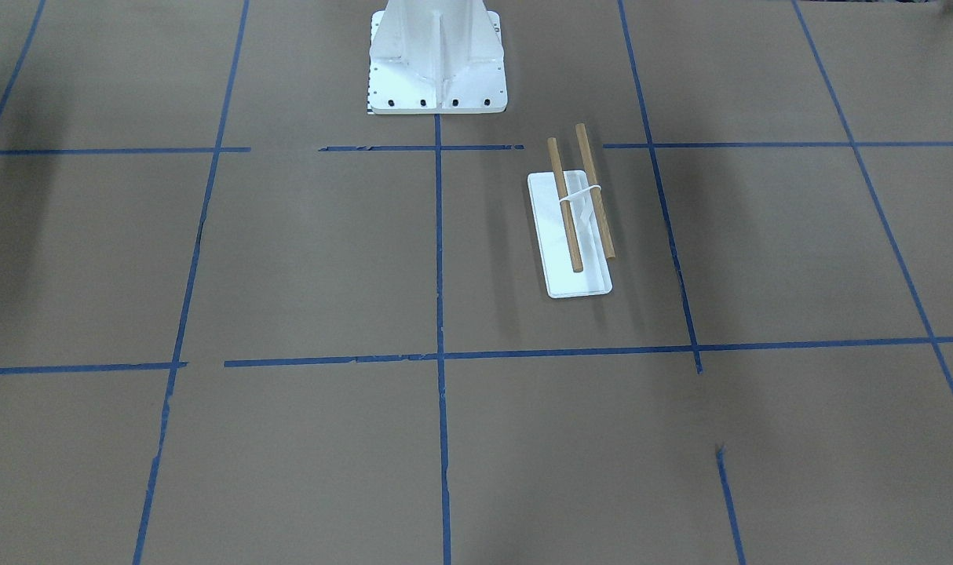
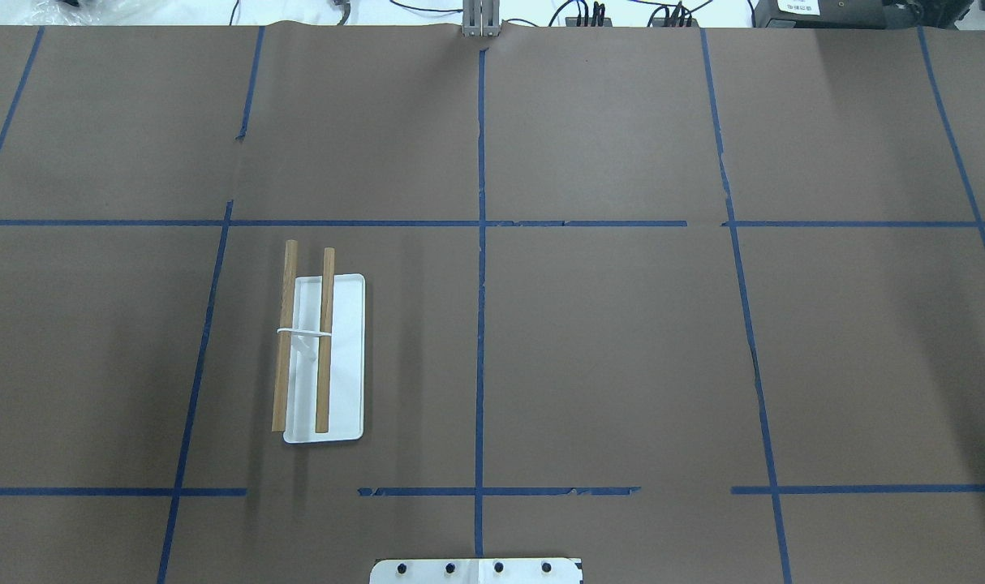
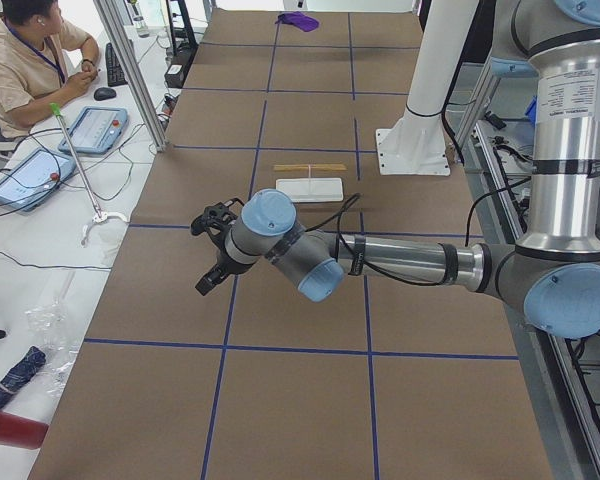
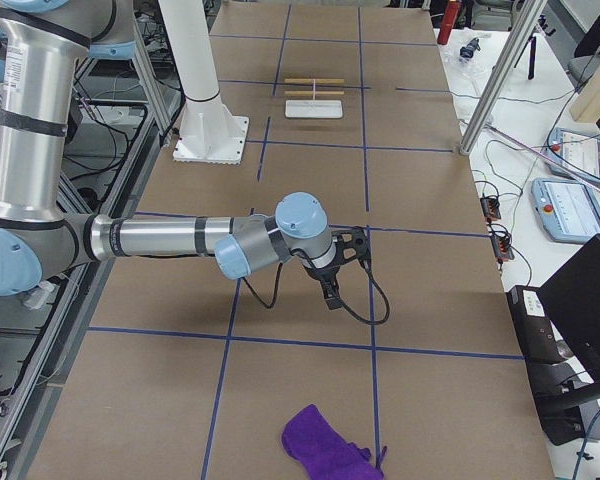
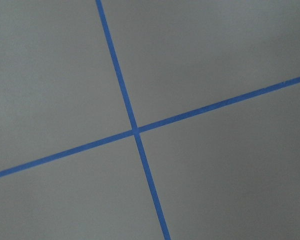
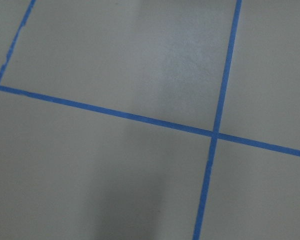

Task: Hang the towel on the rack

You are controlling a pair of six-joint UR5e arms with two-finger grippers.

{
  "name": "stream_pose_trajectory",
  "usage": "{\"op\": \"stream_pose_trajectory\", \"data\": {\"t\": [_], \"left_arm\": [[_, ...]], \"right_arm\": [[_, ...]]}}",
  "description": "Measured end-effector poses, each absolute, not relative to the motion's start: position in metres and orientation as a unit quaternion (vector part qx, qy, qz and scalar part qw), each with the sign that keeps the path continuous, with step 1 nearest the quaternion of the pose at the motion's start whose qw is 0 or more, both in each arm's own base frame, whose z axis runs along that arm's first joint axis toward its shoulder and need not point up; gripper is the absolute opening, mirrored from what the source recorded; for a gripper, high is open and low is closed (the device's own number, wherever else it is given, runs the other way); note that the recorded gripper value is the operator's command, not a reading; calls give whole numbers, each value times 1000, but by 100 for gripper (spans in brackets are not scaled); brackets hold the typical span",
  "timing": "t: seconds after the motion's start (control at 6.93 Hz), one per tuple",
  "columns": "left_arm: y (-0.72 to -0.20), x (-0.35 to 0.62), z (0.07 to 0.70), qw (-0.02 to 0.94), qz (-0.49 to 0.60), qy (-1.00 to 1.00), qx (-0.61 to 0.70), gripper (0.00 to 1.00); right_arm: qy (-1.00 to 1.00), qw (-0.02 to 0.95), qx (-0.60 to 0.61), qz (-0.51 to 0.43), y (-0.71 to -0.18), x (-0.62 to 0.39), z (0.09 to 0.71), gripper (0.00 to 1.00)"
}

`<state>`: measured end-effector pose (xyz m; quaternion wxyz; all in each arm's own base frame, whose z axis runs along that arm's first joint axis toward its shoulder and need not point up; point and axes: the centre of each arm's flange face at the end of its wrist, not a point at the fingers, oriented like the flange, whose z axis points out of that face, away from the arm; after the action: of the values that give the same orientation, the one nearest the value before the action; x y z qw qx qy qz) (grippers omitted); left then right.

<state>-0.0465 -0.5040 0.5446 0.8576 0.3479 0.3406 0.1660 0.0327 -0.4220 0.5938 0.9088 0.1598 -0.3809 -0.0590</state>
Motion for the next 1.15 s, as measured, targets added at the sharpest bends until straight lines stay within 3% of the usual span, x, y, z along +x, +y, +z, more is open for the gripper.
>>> {"op": "stream_pose_trajectory", "data": {"t": [0.29,0.72,1.15], "left_arm": [[-506,-46,537,851,152,347,363,100],[-506,-46,531,847,152,348,372,100],[-502,-47,527,845,154,348,376,100]], "right_arm": [[-334,922,148,-130,-411,34,674,100],[-297,920,162,-196,-378,41,825,87],[-265,923,155,-232,-361,47,871,79]]}}
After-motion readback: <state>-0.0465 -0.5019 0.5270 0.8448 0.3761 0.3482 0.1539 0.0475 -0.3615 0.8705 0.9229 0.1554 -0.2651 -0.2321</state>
